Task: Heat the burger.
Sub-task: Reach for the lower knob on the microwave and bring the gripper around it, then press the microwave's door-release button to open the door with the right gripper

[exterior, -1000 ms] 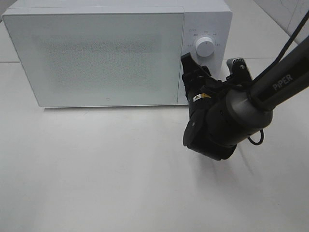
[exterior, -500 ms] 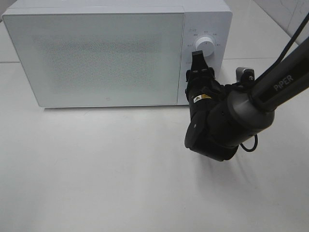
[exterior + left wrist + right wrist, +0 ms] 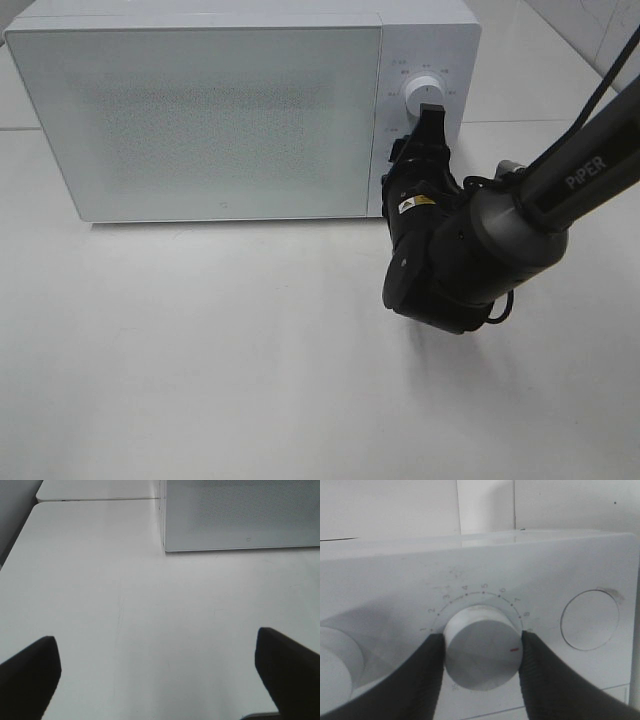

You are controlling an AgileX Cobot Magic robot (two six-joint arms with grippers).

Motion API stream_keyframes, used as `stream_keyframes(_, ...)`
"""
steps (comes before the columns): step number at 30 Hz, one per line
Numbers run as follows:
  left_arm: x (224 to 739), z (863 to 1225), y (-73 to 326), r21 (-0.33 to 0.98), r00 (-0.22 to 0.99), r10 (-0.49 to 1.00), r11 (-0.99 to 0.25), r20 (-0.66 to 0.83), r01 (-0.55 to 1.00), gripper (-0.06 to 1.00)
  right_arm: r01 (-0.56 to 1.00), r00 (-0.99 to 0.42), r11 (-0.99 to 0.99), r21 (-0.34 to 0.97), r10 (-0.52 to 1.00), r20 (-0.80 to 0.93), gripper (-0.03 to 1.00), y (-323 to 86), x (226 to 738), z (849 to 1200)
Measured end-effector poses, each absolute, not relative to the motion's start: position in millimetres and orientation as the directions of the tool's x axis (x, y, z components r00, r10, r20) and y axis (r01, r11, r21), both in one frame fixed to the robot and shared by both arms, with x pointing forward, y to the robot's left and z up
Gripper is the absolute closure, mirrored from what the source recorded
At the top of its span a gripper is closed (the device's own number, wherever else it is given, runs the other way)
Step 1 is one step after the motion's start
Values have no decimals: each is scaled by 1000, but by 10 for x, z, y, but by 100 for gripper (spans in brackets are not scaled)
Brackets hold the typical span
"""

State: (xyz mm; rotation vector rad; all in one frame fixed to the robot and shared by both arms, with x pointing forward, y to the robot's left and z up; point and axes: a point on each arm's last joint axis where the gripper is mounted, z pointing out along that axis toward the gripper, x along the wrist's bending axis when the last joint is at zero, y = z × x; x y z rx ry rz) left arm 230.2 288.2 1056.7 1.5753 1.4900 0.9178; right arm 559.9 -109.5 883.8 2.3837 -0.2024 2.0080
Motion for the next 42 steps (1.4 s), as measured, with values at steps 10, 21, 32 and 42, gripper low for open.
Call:
stream_keyframes(10,2302,10567,2882,895,58,998,-23,-3,446,-3,-116,154,-982,-148,-165,974,51,-1089,5600,8840)
stream_keyframes(21,2302,10567,2882,895,58,998,-23,-3,446,-3,1,155,-999,-42,-41,987,40,-1041,5565,8831)
stream_keyframes(32,2302,10567,2882,895,58,998,-23,-3,446,-3,134,195,-983,125,150,969,18,-1115,5350,8844)
stream_keyframes(42,2302,10567,2882,895,58,998,-23,-3,446,-3,208,262,-952,225,276,925,21,-1272,5110,8935)
